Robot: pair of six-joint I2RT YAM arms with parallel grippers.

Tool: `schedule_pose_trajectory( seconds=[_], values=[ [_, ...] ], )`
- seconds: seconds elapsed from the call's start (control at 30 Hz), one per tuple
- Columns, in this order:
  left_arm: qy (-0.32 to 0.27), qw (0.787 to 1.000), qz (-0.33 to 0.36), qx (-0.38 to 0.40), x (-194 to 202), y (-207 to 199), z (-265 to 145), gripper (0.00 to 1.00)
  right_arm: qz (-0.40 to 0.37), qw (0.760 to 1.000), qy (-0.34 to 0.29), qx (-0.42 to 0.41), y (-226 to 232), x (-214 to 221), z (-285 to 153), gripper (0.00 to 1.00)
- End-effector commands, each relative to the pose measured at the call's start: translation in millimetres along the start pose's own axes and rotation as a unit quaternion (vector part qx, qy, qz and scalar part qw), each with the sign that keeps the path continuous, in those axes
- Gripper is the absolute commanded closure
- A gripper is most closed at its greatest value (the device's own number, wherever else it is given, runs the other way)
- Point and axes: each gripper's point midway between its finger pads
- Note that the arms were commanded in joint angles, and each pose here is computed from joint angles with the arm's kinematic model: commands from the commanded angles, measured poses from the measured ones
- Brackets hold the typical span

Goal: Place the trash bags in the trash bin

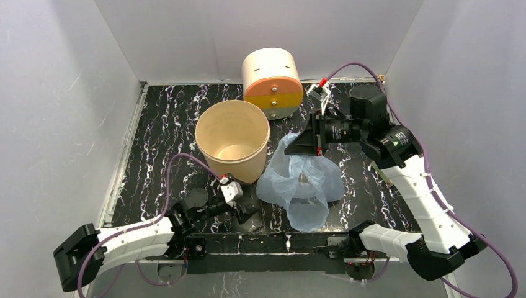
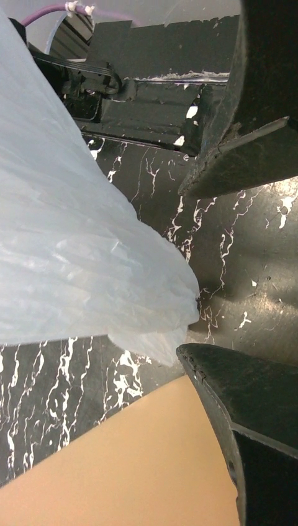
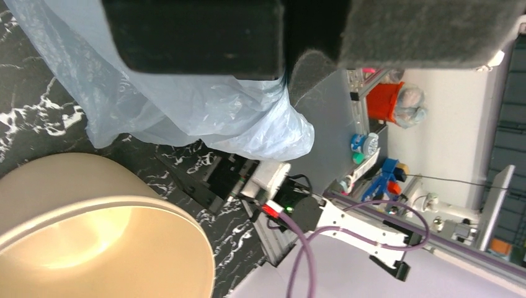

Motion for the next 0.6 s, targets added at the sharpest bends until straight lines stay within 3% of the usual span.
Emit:
schedule_pose_trajectory(
  seconds=[0.0,0.13,0.57],
  values=[
    [-0.035,0.999,0.016,0.039,-22,-13,11,0.17,-0.027,0.997,-0.023,-0.064,26,-13,-4,0.96],
    [-0.028,0.998,0.016,0.049,-23,-15,19,0.17,-0.038,0.989,-0.028,-0.143,53,-14,-11,0.96],
    [-0.087,0.996,0.003,0.025,-49,-10,12,0.17,-0.050,0.984,-0.017,-0.167,73,-10,-25,0.96]
  ],
)
Point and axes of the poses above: each gripper's point midway between its finger pads, its own z axis out along the fingers, its own y axis along the line the jaws close on, x = y × z, and after that the axes turned 10 degrees about -z, right-handed
